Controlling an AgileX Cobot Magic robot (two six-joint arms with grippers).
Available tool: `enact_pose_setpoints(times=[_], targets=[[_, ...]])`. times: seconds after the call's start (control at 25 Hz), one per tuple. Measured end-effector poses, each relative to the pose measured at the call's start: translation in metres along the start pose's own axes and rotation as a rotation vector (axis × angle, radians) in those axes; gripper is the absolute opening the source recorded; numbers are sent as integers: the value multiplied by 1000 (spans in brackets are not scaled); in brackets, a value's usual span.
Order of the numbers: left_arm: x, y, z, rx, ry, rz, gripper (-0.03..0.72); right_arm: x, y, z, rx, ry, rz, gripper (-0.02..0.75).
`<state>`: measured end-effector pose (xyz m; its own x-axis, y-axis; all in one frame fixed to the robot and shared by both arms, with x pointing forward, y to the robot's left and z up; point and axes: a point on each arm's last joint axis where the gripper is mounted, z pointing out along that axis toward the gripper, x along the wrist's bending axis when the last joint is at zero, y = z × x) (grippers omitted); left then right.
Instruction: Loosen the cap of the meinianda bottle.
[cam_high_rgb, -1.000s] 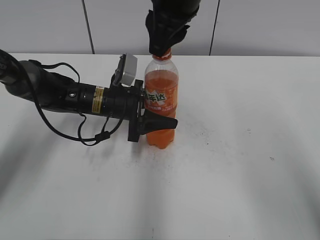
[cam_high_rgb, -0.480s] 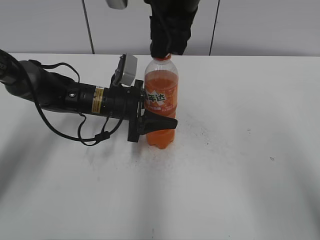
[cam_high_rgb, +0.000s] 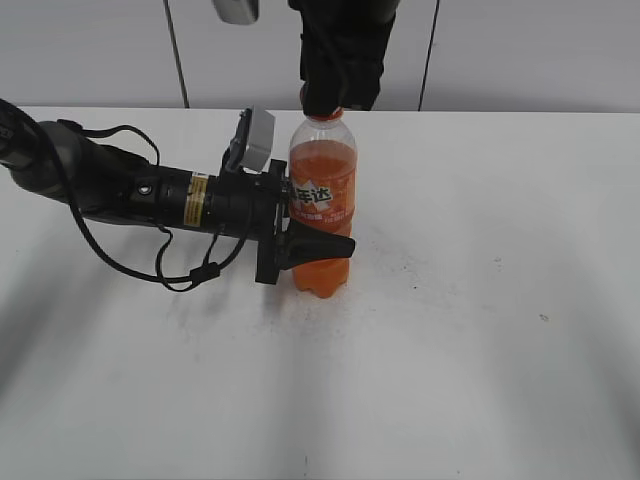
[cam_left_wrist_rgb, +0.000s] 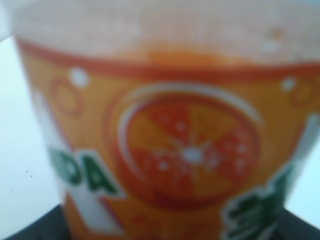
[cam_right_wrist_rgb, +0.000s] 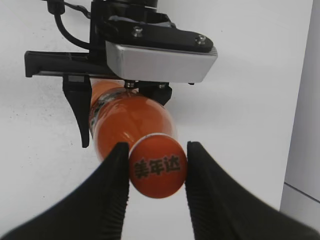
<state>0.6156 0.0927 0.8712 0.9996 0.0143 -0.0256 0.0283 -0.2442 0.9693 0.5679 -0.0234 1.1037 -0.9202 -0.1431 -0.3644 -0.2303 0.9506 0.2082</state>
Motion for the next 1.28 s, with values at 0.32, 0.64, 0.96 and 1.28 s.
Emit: enact_pose_setpoints(times=[0.32,0.64,0.96,1.28], targets=[[0,0,0,-1,1,-1,409,0,0,-1,0,-2,0,263],[0,0,0,-1,1,-2,409,0,0,-7,-9,-13,1,263],[0,0,0,-1,1,-2,409,-5,2,-26,-29,-66,112,263],[0,0,0,-1,0,-1,409,-21,-17,-40,-23,-147,548,263]])
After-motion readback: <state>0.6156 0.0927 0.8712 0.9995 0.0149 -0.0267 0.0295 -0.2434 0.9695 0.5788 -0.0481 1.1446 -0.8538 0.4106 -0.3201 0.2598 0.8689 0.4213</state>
